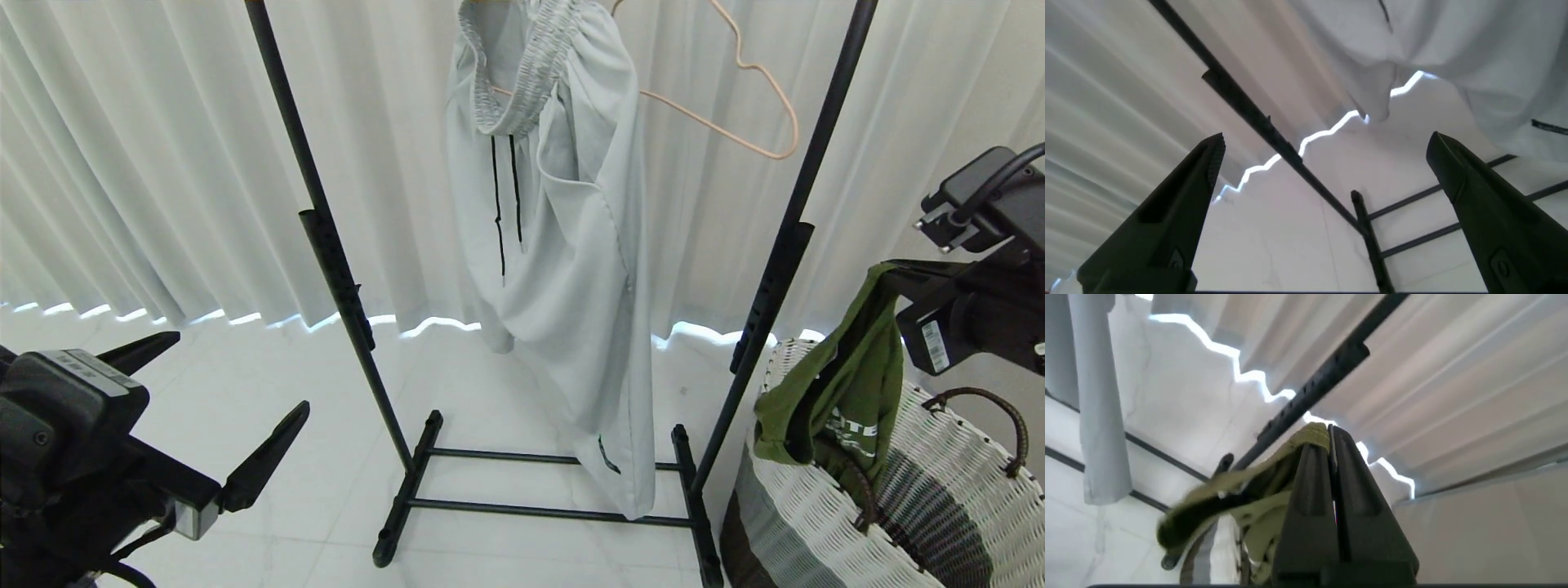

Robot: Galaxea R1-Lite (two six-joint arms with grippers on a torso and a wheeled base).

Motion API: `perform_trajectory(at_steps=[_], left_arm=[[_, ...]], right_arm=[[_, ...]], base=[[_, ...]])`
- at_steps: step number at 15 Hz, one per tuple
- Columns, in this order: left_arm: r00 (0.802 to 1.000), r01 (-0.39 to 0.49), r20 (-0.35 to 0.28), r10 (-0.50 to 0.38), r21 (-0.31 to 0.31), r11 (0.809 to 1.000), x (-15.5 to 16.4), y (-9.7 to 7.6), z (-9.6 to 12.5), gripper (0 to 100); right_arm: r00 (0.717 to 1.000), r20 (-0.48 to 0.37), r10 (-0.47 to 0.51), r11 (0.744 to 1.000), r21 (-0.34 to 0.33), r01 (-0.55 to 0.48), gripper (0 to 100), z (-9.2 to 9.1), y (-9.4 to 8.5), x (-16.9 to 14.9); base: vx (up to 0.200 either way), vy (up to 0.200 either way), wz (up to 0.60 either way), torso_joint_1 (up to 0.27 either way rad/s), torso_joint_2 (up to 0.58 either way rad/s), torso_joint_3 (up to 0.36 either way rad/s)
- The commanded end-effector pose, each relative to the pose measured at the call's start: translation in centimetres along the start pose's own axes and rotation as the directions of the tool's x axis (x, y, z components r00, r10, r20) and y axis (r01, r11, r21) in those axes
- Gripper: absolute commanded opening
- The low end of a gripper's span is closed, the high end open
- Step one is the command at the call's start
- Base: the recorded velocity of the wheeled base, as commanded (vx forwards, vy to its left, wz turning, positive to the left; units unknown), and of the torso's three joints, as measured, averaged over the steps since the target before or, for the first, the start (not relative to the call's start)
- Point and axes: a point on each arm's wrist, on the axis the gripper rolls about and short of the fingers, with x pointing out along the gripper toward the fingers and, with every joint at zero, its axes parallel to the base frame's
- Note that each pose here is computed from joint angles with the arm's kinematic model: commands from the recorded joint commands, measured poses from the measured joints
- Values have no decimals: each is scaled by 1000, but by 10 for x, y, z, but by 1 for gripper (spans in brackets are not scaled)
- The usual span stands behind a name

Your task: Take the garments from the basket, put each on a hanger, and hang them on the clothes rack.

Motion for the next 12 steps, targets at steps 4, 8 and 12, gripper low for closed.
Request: perform_trajectory(at_steps=[4,8,12], left_arm=[[1000,12,-7,-12,-9,1000,19,0,8,100],[997,82,13,-82,-2,997,33,-10,17,100],[970,231,79,-229,-24,973,48,-28,30,100]], right_arm=[[1000,12,-1,1000,4,1,0,3,-1,0],[997,72,39,999,9,-40,0,21,6,-1],[979,151,136,990,1,-138,0,42,25,-5]], base=[[0,150,0,3,2,5],[0,0,0,0,0,0],[0,0,0,0,0,0]])
